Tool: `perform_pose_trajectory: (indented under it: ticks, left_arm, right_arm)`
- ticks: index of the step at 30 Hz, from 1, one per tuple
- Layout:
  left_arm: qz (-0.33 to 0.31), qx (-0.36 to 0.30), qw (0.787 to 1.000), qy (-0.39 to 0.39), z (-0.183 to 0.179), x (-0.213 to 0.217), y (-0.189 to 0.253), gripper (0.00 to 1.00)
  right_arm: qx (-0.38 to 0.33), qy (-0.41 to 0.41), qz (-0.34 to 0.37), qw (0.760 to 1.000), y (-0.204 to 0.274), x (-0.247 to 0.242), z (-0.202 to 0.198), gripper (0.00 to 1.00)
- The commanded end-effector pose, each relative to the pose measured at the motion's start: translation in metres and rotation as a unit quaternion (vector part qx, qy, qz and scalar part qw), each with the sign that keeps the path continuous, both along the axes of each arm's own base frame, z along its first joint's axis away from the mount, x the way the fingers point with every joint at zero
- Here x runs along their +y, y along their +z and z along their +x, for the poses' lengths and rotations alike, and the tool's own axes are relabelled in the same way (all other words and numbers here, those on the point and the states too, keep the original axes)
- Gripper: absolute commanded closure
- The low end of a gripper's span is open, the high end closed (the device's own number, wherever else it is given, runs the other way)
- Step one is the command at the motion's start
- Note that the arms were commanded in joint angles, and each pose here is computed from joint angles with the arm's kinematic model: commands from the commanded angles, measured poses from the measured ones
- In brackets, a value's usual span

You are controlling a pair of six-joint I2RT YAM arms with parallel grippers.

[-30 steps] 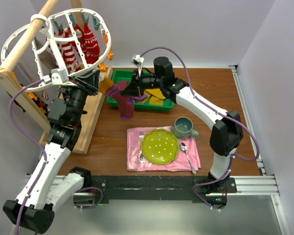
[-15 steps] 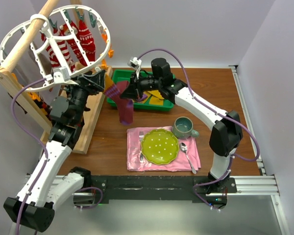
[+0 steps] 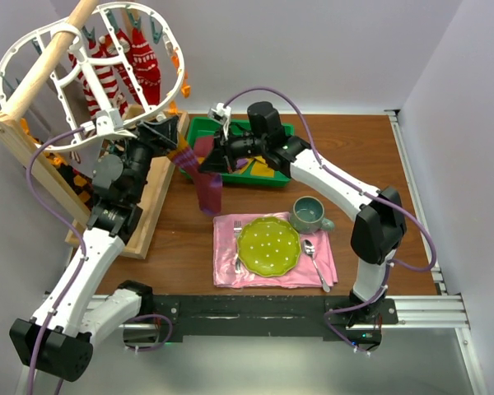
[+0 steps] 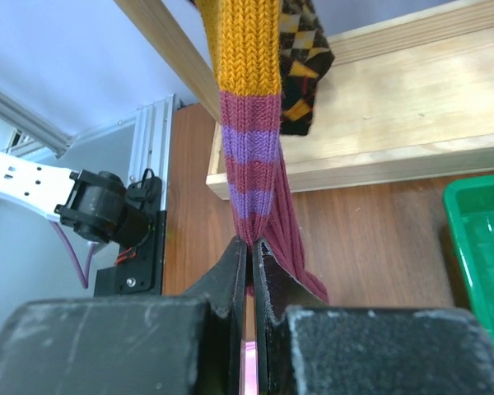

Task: Remove the socks clipped to the hanger
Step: Remove the sock from the hanger.

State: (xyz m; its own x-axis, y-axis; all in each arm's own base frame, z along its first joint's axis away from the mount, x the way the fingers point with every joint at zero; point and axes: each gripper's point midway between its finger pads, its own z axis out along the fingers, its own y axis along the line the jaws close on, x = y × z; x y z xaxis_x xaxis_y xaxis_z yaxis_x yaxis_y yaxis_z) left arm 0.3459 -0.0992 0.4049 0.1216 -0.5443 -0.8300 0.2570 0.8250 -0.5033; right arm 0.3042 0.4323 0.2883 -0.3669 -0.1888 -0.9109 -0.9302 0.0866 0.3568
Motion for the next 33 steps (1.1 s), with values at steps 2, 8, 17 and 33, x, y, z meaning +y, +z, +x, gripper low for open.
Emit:
perform_pose_trajectory:
  ticks: [2, 8, 17, 33]
  left_arm:
    - [-0.031, -0.057, 0.998, -0.001, -0.005, 0.003, 0.038, 0.47]
    - [-0.031, -0.057, 0.998, 0.002, -0.006, 0.004, 0.04, 0.85]
    - [-0.025, -0.057, 0.998, 0.008, -0.011, 0.007, 0.045, 1.0]
    - [-0.026, -0.036, 0.999, 0.021, -0.019, 0.015, 0.048, 1.0]
  right_arm:
    - [-0.027, 0.02, 0.013, 0.999, 0.032, -0.001, -0.02, 1.0]
    - [-0.031, 0.022, 0.014, 0.999, 0.037, 0.0, -0.024, 1.0]
    - [-0.037, 0.007, 0.002, 0.999, 0.03, -0.004, -0.022, 1.0]
    - [-0.034, -0.025, -0.028, 0.999, 0.001, -0.016, -0.02, 1.0]
